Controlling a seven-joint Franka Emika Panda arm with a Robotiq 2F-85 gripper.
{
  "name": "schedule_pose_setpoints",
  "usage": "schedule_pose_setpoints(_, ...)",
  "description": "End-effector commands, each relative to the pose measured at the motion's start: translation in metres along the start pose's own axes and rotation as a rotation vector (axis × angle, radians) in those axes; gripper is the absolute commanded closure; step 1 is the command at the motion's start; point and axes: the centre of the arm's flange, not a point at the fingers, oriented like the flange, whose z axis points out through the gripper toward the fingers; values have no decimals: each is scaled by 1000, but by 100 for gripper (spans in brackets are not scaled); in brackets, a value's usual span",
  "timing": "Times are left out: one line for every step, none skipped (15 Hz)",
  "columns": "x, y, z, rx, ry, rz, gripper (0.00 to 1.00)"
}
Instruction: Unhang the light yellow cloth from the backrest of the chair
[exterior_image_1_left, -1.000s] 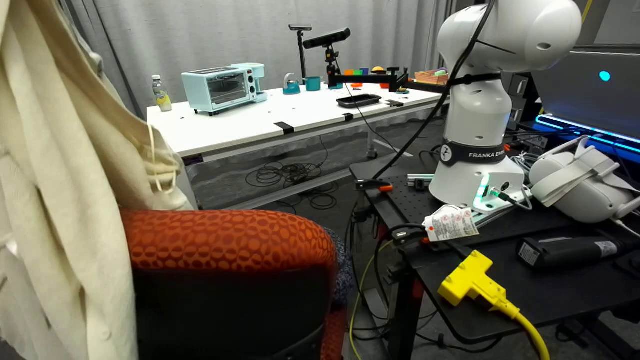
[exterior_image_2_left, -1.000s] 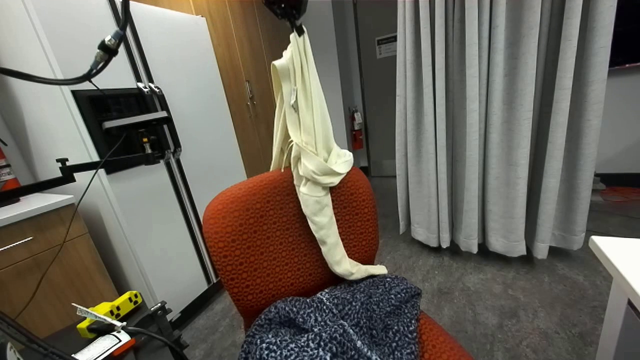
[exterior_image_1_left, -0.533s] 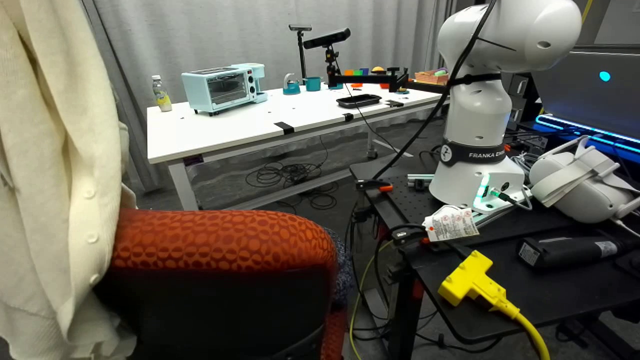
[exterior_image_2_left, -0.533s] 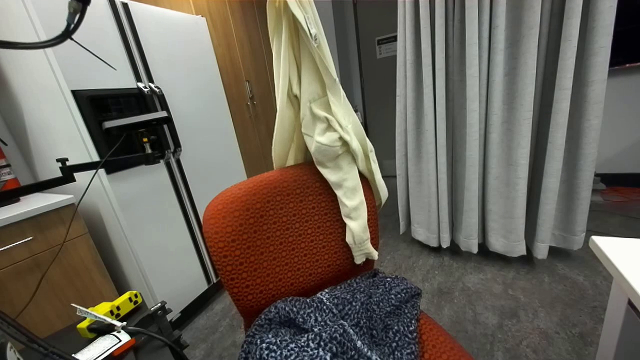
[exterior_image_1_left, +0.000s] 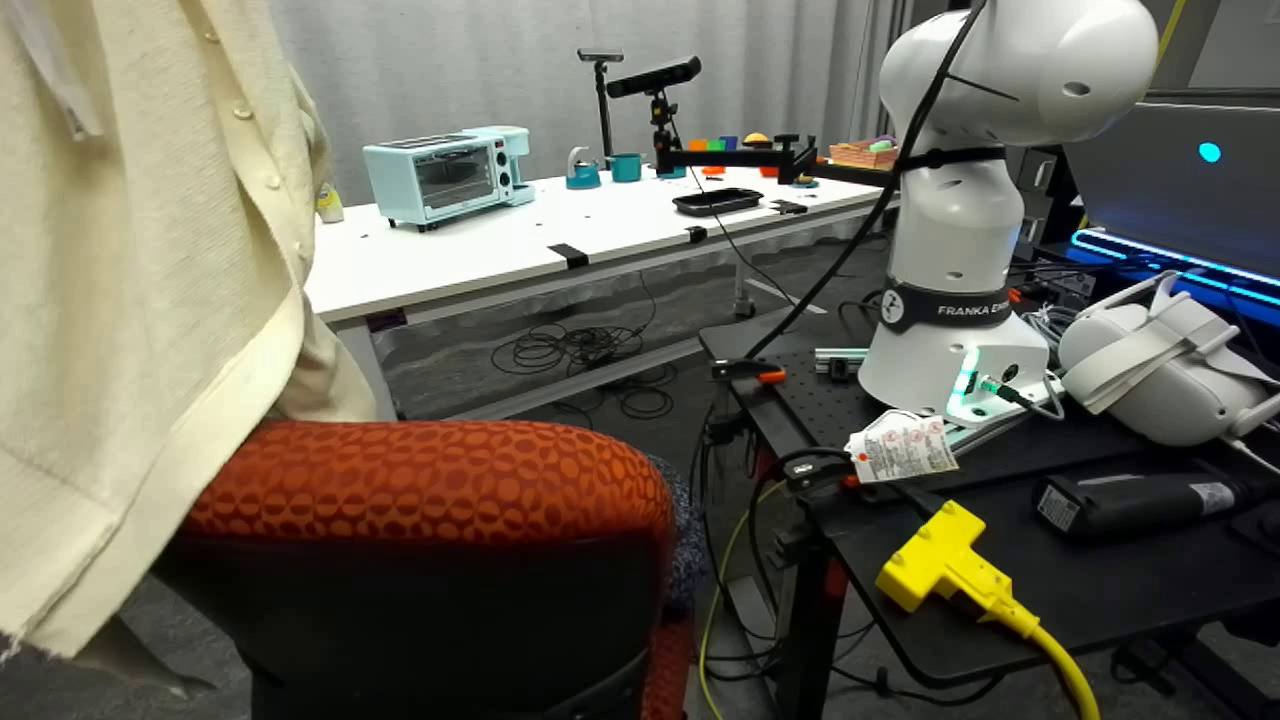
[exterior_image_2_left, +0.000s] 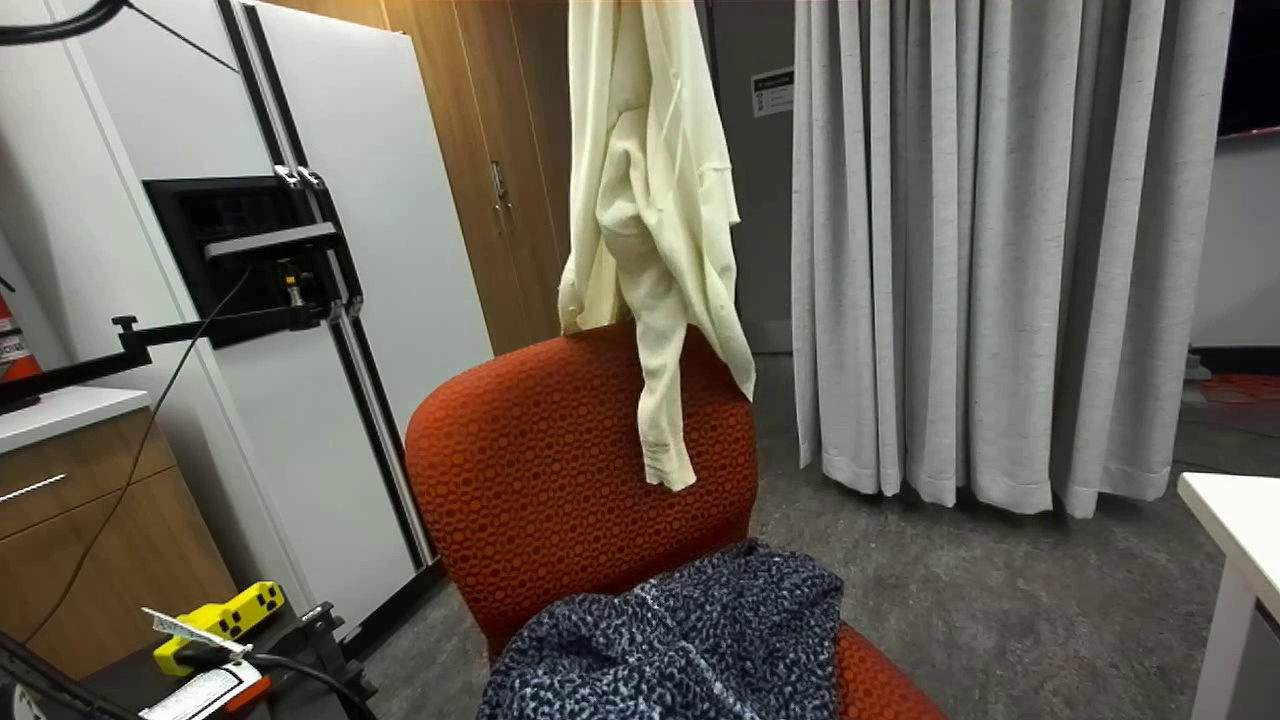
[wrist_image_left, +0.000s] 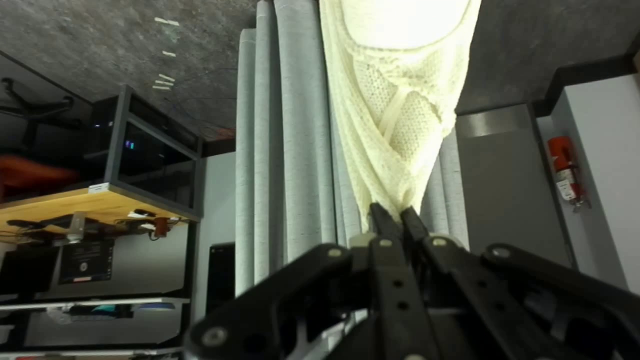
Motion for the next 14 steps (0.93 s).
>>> schedule_pose_setpoints(3, 22, -30, -77, 24, 24, 98)
schedule_pose_setpoints(2, 27, -34, -81, 25, 25, 98)
schedule_pose_setpoints(1, 30, -38, -90, 30, 28, 98)
schedule_pose_setpoints(0, 33, -40, -98, 35, 30, 98)
schedule_pose_setpoints(0, 36, -45, -98, 41, 34, 98)
schedule_pose_setpoints(2, 34, -55, -98, 45, 36, 98)
schedule_pose_setpoints(1, 35, -60, -101, 53, 40, 98)
schedule_pose_setpoints(1, 35, -65, -104, 61, 43, 98)
schedule_pose_setpoints(0, 37, -74, -109, 73, 49, 98)
schedule_pose_setpoints(0, 38, -82, -113, 83, 54, 98)
schedule_pose_setpoints(-1, 40, -91, -122, 92, 64, 98)
schedule_pose_setpoints(-2, 42, -99, -128, 102, 75, 98)
schedule_pose_setpoints(-4, 45, -109, -134, 114, 87, 98)
schedule_pose_setpoints(-5, 47, -118, -141, 124, 98, 98)
